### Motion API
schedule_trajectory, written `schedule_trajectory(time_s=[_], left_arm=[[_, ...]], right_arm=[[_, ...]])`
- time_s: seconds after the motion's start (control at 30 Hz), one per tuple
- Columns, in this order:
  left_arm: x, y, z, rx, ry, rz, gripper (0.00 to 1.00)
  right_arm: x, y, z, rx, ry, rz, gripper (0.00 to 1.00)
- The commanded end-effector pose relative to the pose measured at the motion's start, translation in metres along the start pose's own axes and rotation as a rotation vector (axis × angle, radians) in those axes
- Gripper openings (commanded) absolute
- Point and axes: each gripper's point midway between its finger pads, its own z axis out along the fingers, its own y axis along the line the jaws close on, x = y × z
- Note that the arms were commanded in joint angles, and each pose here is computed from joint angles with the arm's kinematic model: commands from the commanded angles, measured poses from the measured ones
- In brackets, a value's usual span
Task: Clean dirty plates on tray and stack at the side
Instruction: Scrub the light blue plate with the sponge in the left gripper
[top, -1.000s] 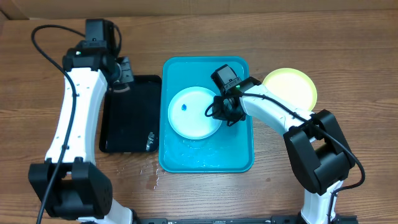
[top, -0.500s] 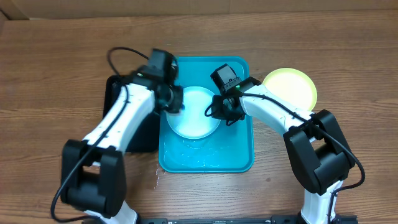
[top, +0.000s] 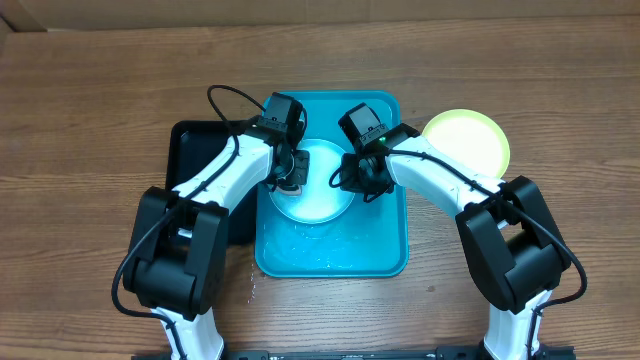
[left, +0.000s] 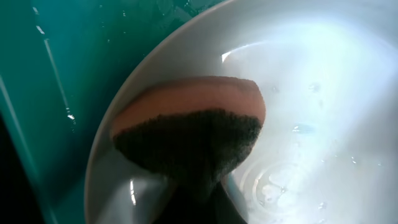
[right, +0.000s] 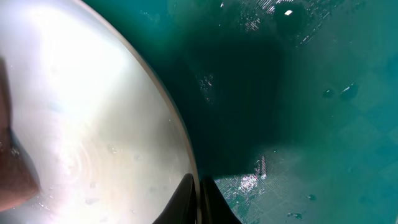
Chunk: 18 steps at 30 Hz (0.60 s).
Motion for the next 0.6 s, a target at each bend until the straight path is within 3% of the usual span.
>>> schedule_trajectory(time_s=[0.0, 0.13, 0.3, 0.4, 0.57], left_arm=[[0.02, -0.007, 0.026, 0.045, 0.098, -0.014, 0.04], [0.026, -0.034, 0.019, 0.24, 0.149, 0.007, 0.04], [-0.014, -0.055, -0.033, 0.444, 0.088, 0.028, 0.04], [-0.039, -0.054, -0.067, 0.445, 0.034, 0.046, 0.04], [-0.052, -0.031, -0.08, 0.259, 0.006, 0.058, 0.04]], right_arm=[[0.003, -0.001, 0.0, 0.008, 0.001, -0.007, 0.04], [0.003, -0.001, 0.0, 0.008, 0.001, -0.007, 0.04], [0.002, -0.001, 0.0, 0.007, 0.0, -0.007, 0.04], [0.003, -0.001, 0.0, 0.008, 0.001, -0.008, 0.04], [0.003, -0.001, 0.0, 0.008, 0.001, -0.008, 0.04]])
